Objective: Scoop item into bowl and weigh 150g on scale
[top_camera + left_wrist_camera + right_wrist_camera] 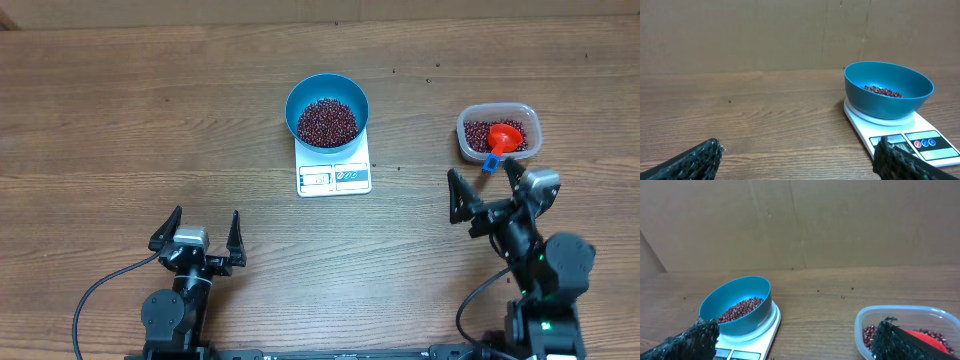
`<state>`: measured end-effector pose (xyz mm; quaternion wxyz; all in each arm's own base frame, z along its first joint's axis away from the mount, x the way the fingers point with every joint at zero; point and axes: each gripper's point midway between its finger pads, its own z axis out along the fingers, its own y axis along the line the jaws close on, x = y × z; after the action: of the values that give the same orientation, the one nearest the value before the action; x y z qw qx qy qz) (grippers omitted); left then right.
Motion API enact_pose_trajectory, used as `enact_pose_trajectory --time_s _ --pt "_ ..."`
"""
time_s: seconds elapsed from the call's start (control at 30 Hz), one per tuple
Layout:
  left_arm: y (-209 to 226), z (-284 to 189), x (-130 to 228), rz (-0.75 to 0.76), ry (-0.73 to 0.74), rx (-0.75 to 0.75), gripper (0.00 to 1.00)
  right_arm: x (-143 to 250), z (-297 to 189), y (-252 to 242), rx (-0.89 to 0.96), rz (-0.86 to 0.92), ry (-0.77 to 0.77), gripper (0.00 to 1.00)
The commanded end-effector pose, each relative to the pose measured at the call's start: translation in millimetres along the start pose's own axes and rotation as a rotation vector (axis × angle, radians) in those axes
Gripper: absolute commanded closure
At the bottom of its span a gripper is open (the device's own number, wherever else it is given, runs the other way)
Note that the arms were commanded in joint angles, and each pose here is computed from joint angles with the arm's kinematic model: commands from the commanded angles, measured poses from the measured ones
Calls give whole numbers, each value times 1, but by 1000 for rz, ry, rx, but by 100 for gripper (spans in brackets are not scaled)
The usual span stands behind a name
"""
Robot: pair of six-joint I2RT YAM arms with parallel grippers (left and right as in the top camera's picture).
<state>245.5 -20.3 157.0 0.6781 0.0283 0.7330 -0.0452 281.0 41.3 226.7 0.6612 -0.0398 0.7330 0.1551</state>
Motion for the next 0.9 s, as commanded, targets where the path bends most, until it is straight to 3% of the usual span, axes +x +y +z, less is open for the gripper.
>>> enact_pose_trajectory --time_s 0.0,0.37,0.87 --pt "2 0 1 16 -2 -10 1 12 -7 4 -22 -5 -23 0" --pt "2 0 1 15 -2 -10 1 54 -18 0 -17 -10 -38 0" --pt "2 0 1 15 -2 -10 0 92 -23 -1 1 29 83 0"
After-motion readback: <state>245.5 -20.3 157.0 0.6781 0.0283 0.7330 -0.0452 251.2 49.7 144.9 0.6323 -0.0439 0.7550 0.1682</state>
